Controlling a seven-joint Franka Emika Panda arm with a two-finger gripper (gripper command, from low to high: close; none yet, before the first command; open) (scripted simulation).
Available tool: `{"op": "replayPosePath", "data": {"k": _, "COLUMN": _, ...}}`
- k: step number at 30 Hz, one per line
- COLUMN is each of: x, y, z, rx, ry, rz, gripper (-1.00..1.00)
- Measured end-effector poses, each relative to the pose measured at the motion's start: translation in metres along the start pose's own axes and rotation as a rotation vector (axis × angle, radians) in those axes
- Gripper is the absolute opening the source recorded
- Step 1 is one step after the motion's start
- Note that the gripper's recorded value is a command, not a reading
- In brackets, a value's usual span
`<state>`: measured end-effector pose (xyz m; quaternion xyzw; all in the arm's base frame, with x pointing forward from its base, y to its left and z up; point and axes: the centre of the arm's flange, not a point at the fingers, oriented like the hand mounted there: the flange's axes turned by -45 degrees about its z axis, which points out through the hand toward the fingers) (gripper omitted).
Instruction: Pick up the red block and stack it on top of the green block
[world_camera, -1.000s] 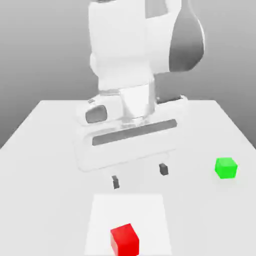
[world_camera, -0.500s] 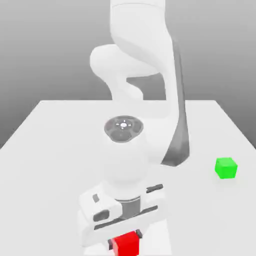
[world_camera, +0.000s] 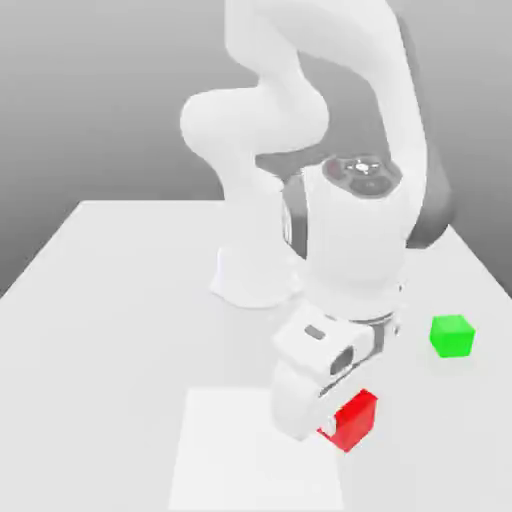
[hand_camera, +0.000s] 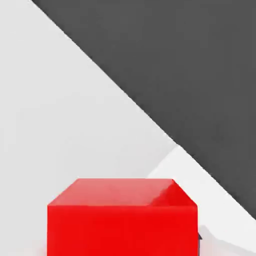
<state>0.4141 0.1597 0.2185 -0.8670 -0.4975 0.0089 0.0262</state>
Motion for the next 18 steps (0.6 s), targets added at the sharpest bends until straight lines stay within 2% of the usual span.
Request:
{"op": "replayPosePath", "data": {"k": 5, "x": 0.046, "y": -0.147, "z": -0.004, "rx": 0.004, "ry": -0.016, "rz": -0.545, "gripper": -1.00}}
{"op": "replayPosePath", "data": {"k": 9, "x": 0.040, "y": -0.249, "z": -0.007, "rx": -0.019, "ry": -0.033, "rz": -0.972, "gripper": -1.00}}
{"op": "replayPosePath", "data": {"k": 11, "x": 0.033, "y": -0.277, "z": 0.006, "rx": -0.035, "ry": -0.041, "rz": -1.121, "gripper": -1.00}}
{"op": "replayPosePath", "data": {"k": 15, "x": 0.029, "y": -0.281, "z": 0.045, "rx": -0.041, "ry": -0.043, "rz": -1.164, "gripper": -1.00}}
{"op": "replayPosePath", "data": {"k": 16, "x": 0.028, "y": -0.280, "z": 0.051, "rx": -0.041, "ry": -0.043, "rz": -1.164, "gripper": 1.00}}
{"op": "replayPosePath", "data": {"k": 18, "x": 0.028, "y": -0.280, "z": 0.051, "rx": -0.041, "ry": -0.043, "rz": -1.164, "gripper": 1.00}}
